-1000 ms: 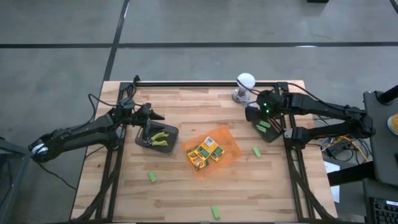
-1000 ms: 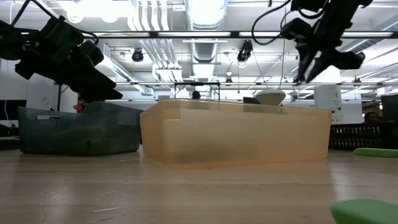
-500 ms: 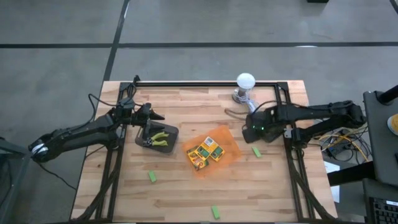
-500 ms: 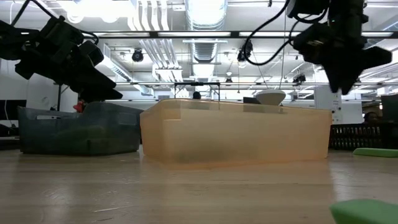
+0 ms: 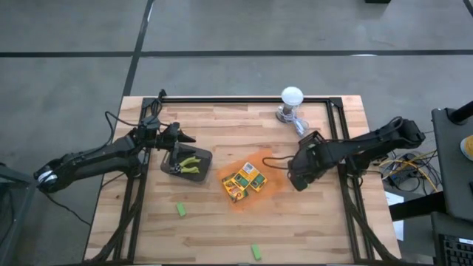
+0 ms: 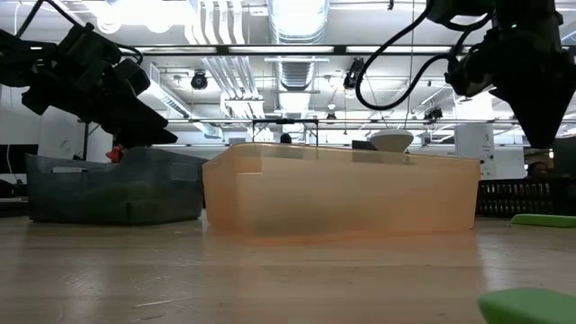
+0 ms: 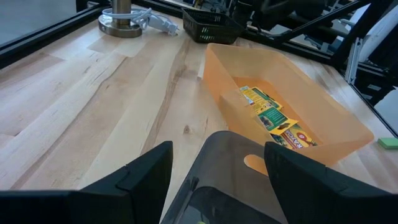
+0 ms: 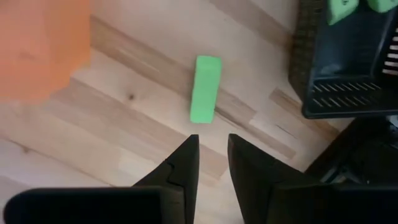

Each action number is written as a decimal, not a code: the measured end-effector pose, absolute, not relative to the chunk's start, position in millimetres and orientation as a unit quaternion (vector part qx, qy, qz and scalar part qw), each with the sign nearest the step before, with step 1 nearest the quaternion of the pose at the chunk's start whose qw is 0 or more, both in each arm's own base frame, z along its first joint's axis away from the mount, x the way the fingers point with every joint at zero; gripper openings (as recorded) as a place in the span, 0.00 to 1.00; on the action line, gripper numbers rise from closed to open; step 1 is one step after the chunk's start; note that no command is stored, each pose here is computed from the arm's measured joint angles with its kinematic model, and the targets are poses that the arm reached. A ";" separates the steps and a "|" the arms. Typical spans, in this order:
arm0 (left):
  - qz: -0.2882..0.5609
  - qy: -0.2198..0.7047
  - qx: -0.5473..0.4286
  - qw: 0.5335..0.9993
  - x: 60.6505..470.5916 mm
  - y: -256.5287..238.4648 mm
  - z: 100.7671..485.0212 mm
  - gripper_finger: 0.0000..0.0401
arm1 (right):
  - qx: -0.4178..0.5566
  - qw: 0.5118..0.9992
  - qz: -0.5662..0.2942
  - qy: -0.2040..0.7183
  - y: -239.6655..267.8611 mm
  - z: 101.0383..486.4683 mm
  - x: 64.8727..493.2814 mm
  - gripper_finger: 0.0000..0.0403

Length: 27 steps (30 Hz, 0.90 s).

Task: Pick & Place School Supplies
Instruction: Put the right green eraser into the black basket

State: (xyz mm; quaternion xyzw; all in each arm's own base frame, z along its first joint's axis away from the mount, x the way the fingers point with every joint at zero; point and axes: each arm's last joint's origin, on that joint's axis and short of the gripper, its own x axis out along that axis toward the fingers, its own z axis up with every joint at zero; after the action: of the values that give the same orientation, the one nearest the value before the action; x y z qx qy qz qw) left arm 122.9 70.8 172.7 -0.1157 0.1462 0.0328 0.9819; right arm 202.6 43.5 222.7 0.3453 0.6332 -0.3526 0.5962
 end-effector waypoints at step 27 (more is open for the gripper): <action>0.033 0.146 -0.116 0.982 122.9 70.8 172.7 0.65 | 0.341 0.615 -0.327 0.632 59.4 190.1 218.7 0.39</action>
State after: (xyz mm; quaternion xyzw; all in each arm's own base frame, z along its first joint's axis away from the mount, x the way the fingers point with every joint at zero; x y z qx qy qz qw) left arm 122.9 70.8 172.7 -0.1158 0.1463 0.0328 0.9819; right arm 218.7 59.4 190.1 0.3410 0.6315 -0.3270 0.6148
